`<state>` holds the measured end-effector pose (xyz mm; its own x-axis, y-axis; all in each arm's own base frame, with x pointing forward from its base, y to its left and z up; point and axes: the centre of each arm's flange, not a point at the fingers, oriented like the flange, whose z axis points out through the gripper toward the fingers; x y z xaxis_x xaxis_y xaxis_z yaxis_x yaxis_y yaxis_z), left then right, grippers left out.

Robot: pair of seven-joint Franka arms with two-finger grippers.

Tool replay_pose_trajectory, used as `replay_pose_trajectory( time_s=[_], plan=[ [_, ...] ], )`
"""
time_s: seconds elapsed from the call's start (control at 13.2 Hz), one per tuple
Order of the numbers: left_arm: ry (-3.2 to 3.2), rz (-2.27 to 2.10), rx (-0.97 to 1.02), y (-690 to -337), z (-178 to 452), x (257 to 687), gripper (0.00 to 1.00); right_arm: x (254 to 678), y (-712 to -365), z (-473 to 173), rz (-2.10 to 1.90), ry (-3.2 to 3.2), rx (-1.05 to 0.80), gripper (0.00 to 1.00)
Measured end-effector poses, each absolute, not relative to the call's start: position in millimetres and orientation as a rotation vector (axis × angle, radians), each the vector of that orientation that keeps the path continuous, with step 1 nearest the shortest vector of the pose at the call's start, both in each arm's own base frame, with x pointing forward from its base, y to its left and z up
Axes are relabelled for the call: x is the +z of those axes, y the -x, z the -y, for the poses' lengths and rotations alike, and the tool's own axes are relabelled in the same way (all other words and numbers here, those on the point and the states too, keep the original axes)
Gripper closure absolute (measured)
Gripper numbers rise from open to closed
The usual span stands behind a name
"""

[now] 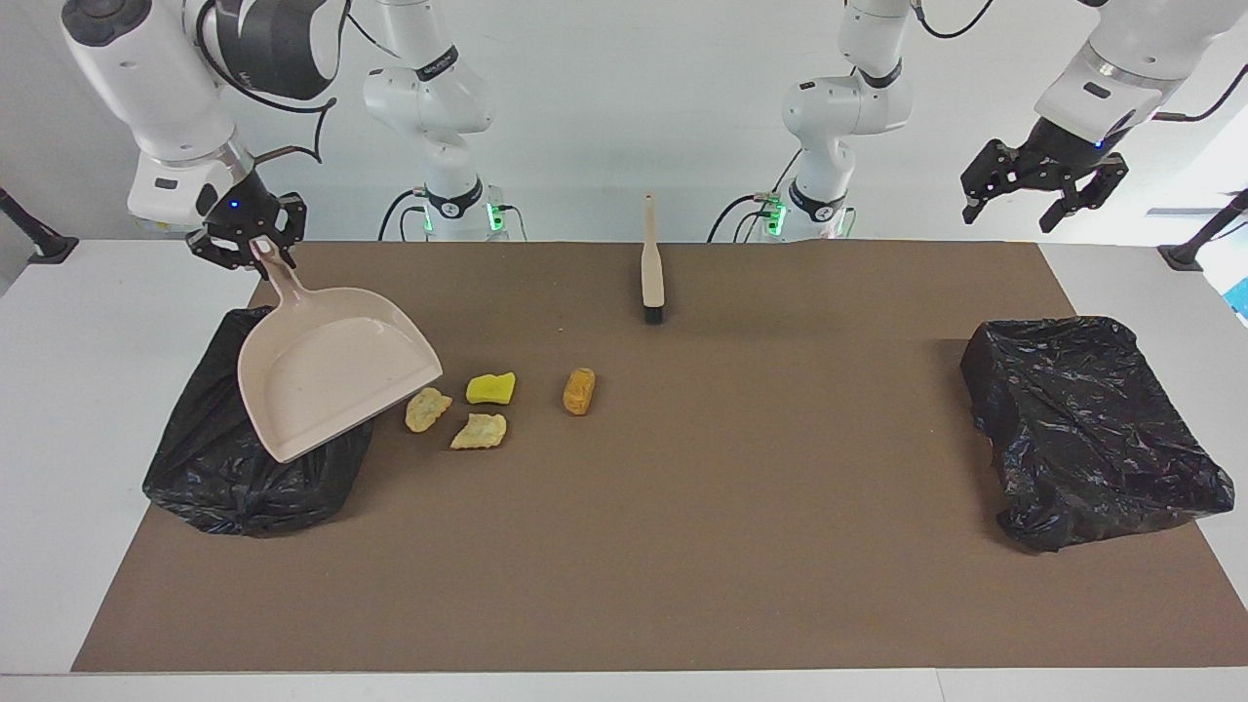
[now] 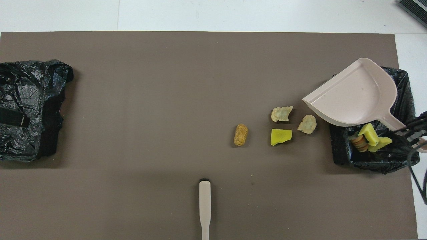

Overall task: Sweep and dump trash in bin
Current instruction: 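Lift the empty dustpan off the bag with the right gripper, then set the dustpan down mid-table with the right gripper and release it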

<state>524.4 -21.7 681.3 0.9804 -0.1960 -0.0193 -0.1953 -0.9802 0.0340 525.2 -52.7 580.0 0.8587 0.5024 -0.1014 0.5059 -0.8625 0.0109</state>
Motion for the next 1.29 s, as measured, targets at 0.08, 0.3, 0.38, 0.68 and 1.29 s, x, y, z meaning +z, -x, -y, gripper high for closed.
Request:
replay_pose_trajectory(
  time_s=[0.08,0.3,0.38,0.68,1.29],
  plan=[
    [-3.094,0.309,-0.034,-524,23,682,0.0,579,-527,32,-0.724,-3.033,-0.136,0.67],
    [-3.094,0.316,-0.031,-523,25,683,0.0,570,-539,-31,-0.536,-3.107,-0.078,0.67],
    [-3.094,0.32,-0.031,-523,27,683,0.0,566,-543,-56,-0.488,-3.121,-0.049,0.67],
    [-3.092,0.319,-0.06,-520,26,682,0.0,554,-550,-163,-0.337,-3.155,0.031,0.67],
    [-3.091,0.337,-0.059,-519,32,683,0.0,437,-570,-340,-0.267,-3.171,0.044,0.67]
  ],
)
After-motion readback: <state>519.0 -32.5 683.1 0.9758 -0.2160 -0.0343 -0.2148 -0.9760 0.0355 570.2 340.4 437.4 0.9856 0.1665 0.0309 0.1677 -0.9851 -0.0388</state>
